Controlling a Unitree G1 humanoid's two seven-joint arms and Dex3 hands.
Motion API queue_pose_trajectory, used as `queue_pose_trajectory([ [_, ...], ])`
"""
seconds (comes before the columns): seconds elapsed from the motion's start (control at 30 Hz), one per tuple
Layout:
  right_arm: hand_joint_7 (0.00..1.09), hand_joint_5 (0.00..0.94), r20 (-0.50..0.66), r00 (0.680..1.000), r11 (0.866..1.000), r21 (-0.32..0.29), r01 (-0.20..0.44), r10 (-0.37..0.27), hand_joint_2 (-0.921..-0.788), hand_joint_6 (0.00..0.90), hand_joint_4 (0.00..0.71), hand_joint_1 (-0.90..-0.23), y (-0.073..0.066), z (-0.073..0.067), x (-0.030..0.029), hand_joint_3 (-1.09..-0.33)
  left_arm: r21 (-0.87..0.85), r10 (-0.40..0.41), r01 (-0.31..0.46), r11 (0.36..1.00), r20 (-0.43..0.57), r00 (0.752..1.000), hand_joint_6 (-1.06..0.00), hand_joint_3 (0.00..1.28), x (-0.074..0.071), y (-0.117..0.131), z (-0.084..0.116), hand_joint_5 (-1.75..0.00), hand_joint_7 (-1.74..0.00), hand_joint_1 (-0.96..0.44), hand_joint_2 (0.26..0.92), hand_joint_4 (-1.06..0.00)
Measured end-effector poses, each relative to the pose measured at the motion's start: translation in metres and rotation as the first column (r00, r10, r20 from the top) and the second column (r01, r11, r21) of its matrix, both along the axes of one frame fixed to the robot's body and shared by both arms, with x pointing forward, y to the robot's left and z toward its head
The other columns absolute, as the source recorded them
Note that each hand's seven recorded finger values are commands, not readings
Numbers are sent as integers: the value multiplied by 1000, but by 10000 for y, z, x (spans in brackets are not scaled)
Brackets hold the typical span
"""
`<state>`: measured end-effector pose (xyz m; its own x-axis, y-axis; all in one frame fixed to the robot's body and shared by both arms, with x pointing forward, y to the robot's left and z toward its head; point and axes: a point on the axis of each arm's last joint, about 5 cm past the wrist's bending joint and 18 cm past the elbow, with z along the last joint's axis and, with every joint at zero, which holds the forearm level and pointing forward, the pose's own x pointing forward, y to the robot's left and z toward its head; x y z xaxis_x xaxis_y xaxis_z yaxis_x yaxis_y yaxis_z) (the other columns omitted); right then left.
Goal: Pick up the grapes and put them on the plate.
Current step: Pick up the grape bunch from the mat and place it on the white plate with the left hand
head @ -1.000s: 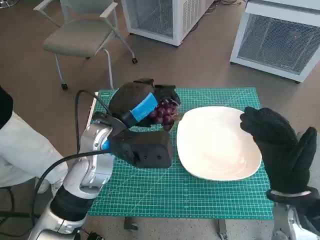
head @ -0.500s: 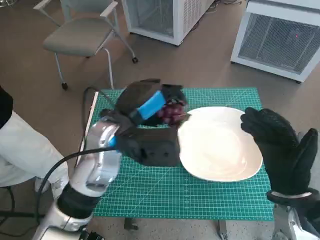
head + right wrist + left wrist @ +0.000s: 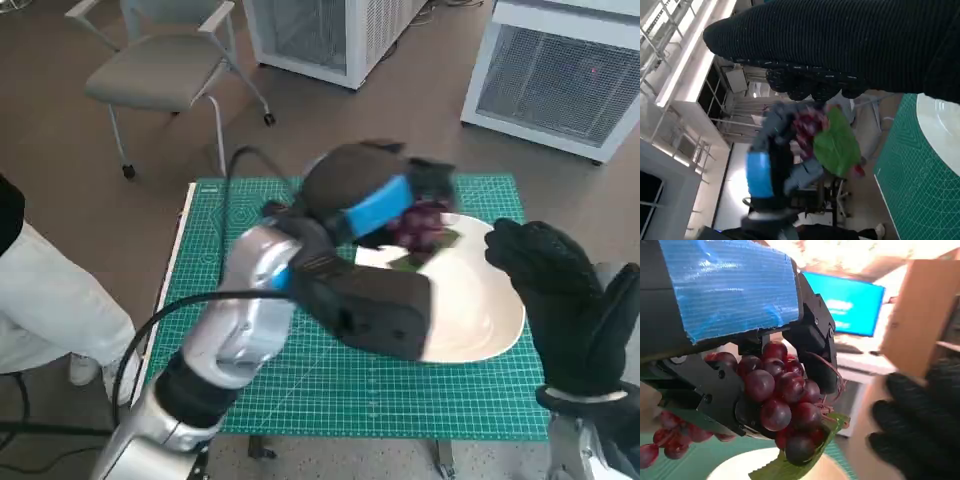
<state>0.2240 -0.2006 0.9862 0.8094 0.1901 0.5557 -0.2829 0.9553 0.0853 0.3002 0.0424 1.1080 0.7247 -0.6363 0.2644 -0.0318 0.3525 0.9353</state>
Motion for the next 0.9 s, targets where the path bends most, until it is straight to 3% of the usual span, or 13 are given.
queue_pose_trajectory([
  [0.1, 983, 794, 0, 1000, 1000, 0, 5, -5, -921, 224, 420, -356, -8, -6, -12, -619, 3, -14, 14, 1000, -10, 1000, -646, 123, 23, -49, 8, -870, -1211, -154, 919, -552],
  [0.13, 983, 793, 0, 1000, 1000, 1, 8, -8, -921, 224, 421, -355, -12, -9, -16, -619, 2, -18, 19, 1000, -16, 1000, -652, 119, 29, -65, 5, -871, -1212, -139, 917, -574],
  [0.23, 984, 793, 2, 1000, 1000, 1, 13, -13, -921, 224, 422, -355, -19, -13, -25, -621, -3, -36, 36, 999, -37, 999, -670, 105, 44, -102, -13, -1090, -1109, -45, 900, -665],
  [0.33, 984, 792, 8, 1000, 1000, 1, 19, -19, -921, 225, 423, -355, -29, -13, -38, -621, -7, -55, 55, 998, -54, 997, -709, 94, 55, -128, -40, -1198, -977, -13, 886, -720],
  [0.57, 983, 789, 12, 999, 999, 2, 36, -36, -921, 225, 424, -355, -52, -25, -63, -621, -3, -74, 74, 997, -78, 994, -781, 82, 72, -161, -86, -1382, -843, 1, 901, -625],
  [0.73, 984, 787, 12, 998, 999, 7, 54, -54, -921, 232, 426, -355, -73, -32, -79, -620, 8, -79, 80, 997, -90, 993, -796, 73, 82, -166, -106, -1394, -887, 1, 914, -555],
  [0.9, 986, 783, 13, 997, 997, 14, 74, -74, -921, 241, 428, -357, -89, -26, -91, -618, 12, -81, 83, 997, -109, 991, -729, 63, 104, -167, -139, -1306, -971, 1, 914, -639],
])
